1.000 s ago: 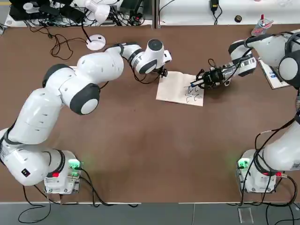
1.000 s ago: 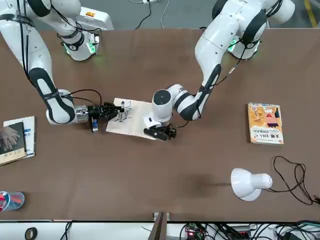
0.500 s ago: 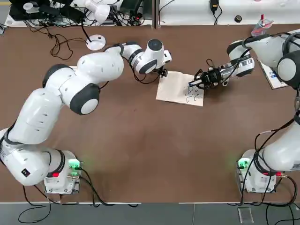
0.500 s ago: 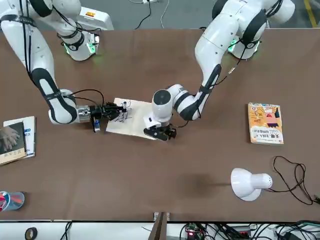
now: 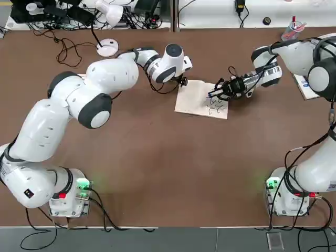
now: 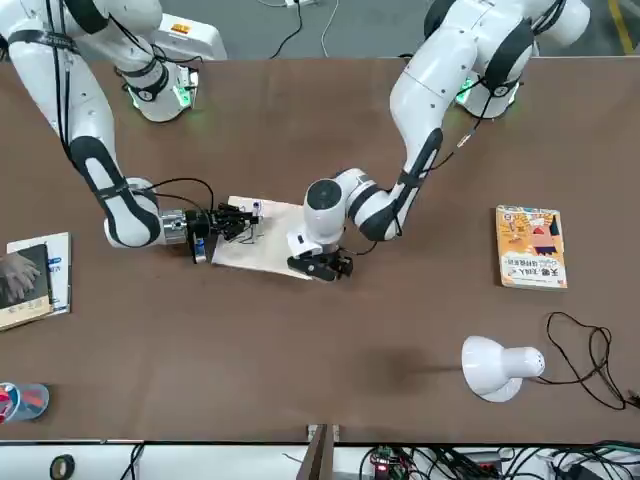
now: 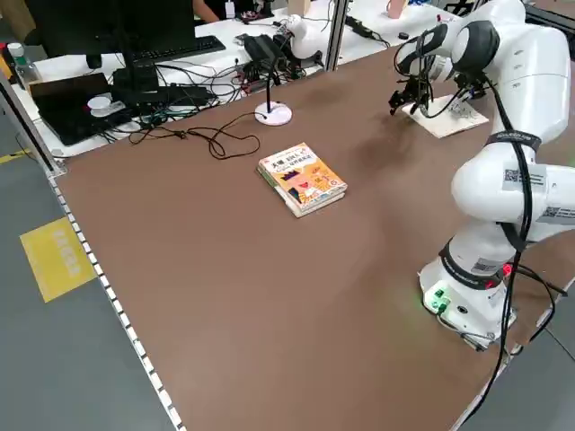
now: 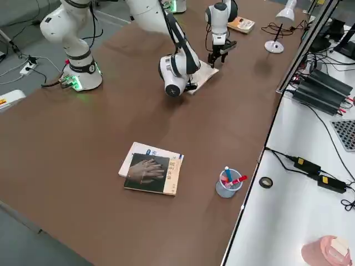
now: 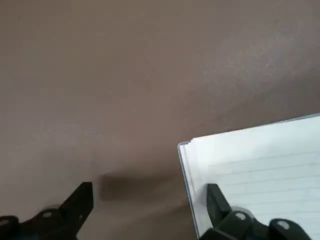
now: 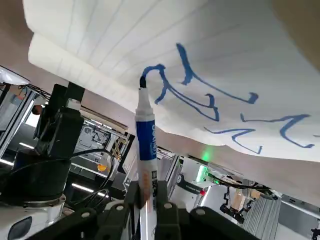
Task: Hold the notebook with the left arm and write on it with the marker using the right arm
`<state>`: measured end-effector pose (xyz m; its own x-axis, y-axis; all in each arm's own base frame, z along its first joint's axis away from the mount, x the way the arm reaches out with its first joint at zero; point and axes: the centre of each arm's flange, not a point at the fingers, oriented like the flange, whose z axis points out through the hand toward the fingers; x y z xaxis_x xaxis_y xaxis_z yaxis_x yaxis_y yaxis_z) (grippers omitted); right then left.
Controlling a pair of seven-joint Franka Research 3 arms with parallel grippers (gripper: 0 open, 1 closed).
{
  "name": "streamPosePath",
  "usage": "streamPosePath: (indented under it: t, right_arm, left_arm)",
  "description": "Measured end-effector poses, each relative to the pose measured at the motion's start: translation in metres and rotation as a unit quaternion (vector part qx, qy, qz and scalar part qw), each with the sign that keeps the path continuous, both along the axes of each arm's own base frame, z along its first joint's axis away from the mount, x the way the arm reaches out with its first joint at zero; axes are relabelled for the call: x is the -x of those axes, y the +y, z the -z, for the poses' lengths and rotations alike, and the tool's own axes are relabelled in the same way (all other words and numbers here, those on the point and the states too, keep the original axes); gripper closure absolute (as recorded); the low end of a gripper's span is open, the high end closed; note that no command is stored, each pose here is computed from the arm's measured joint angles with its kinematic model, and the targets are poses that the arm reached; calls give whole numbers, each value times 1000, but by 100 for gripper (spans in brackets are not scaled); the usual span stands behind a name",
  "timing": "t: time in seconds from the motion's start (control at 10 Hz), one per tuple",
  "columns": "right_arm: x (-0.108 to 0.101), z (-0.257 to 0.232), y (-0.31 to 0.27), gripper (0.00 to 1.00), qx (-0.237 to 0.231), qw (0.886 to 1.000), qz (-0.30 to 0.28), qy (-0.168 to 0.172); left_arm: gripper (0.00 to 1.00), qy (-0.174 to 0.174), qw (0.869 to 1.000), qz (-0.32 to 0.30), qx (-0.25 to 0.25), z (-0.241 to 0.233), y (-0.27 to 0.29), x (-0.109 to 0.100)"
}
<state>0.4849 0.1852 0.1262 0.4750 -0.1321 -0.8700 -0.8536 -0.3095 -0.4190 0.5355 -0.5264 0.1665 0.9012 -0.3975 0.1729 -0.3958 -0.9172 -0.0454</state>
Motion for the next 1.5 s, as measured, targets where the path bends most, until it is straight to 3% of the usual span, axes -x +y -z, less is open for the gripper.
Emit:
streamPosePath:
  t: [1.0, 1.5]
  right_arm:
    - [0, 1, 10, 82, -2, 1000, -1, -5]
    - [-13, -9, -2, 82, 0, 1000, 6, -4]
  left_arm:
    - [0, 0, 1000, 0, 0, 0, 0, 0]
    - [0, 0, 1000, 0, 0, 0, 0, 0]
